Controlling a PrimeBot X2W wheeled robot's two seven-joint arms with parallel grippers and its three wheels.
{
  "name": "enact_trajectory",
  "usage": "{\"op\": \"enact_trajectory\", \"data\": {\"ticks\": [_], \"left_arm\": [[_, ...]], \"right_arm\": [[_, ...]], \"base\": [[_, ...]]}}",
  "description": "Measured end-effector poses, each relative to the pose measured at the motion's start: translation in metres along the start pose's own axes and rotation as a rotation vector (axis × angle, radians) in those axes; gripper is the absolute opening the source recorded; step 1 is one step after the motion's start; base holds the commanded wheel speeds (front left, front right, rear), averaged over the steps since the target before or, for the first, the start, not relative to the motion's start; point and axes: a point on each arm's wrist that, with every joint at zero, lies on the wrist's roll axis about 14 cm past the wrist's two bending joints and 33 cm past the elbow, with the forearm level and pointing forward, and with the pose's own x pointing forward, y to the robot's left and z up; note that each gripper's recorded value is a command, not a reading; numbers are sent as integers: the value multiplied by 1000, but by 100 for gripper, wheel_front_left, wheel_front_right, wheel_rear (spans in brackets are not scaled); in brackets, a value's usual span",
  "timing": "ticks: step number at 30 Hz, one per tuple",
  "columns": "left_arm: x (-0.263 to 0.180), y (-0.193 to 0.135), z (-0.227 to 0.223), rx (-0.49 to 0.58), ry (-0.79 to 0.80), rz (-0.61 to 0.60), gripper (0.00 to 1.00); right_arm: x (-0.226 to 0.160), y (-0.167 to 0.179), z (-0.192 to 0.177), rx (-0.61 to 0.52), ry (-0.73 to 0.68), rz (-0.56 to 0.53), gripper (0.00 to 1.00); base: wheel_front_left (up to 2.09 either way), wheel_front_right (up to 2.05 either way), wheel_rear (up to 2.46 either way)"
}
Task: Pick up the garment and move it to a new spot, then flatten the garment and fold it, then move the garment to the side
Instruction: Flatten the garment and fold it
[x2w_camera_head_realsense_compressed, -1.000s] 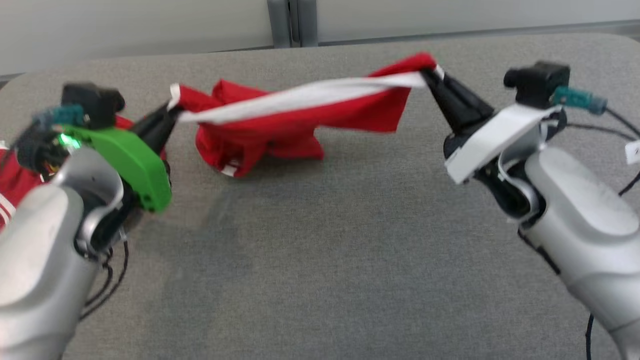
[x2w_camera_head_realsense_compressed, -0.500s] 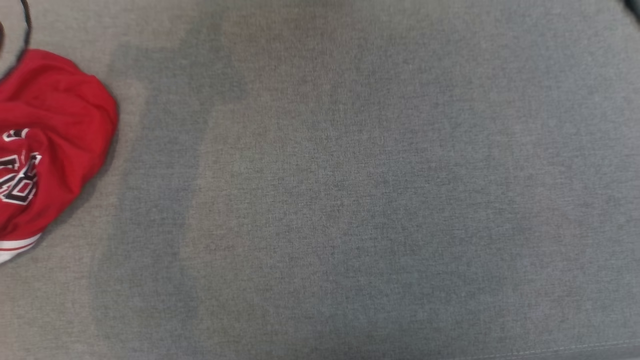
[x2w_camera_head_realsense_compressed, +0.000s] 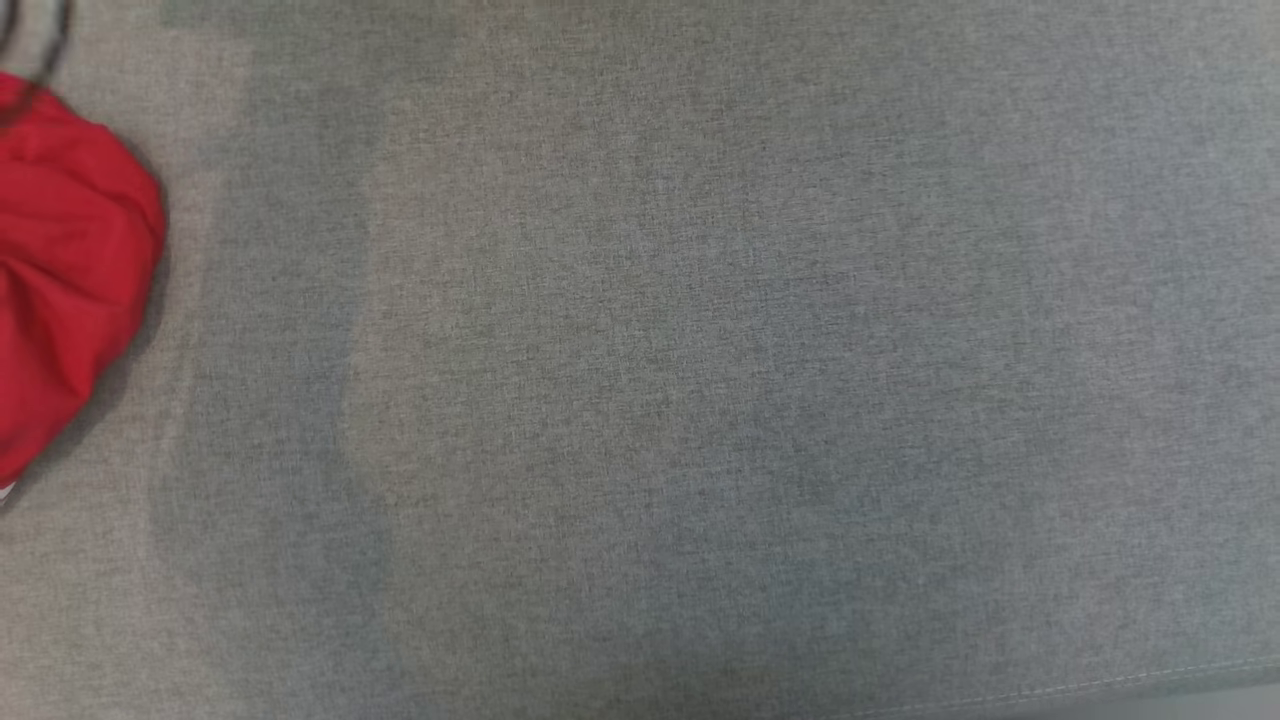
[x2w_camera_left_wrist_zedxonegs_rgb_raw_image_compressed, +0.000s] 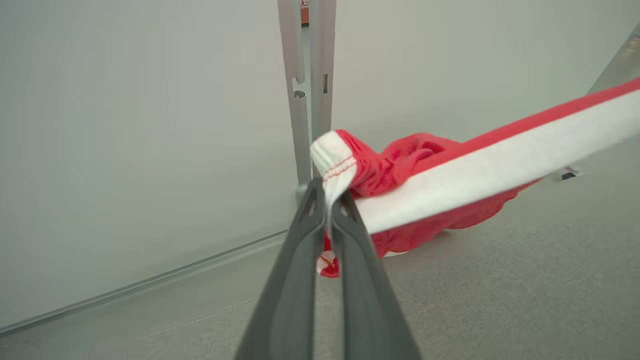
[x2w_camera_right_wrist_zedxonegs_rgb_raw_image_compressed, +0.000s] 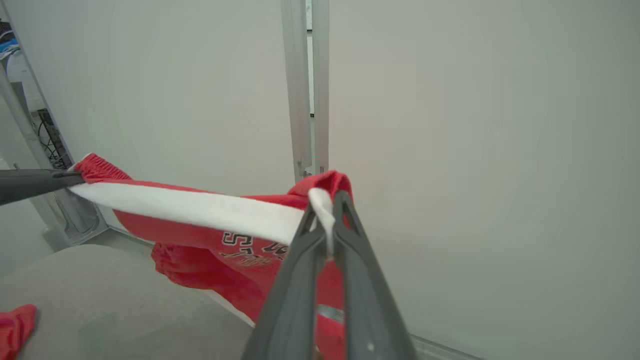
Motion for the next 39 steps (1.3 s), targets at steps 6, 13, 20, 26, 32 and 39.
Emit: {"op": "enact_trajectory", "data": {"ticks": [6, 13, 20, 26, 32, 39], "left_arm": [[-26, -14, -69, 11, 189, -52, 0], [-91, -32, -139, -83, 444, -86, 0], [-177, -76, -181, -137, 700, -176, 0], [-245, -114, -181, -178, 843, -240, 0], [-301, -142, -163, -175, 921, -292, 0], [-314, -151, -151, -198, 981, -309, 0]], "right_arm": [[-50, 12, -68, -11, 235, 46, 0], [-137, 45, -116, 42, 530, 119, 0], [-238, 71, -123, 82, 787, 167, 0], [-307, 89, -104, 95, 908, 198, 0], [-342, 95, -71, 81, 916, 212, 0], [-329, 88, -53, 85, 886, 207, 0]], "base": [[0, 0, 0], [0, 0, 0], [0, 0, 0], [0, 0, 0], [0, 0, 0], [0, 0, 0]]}}
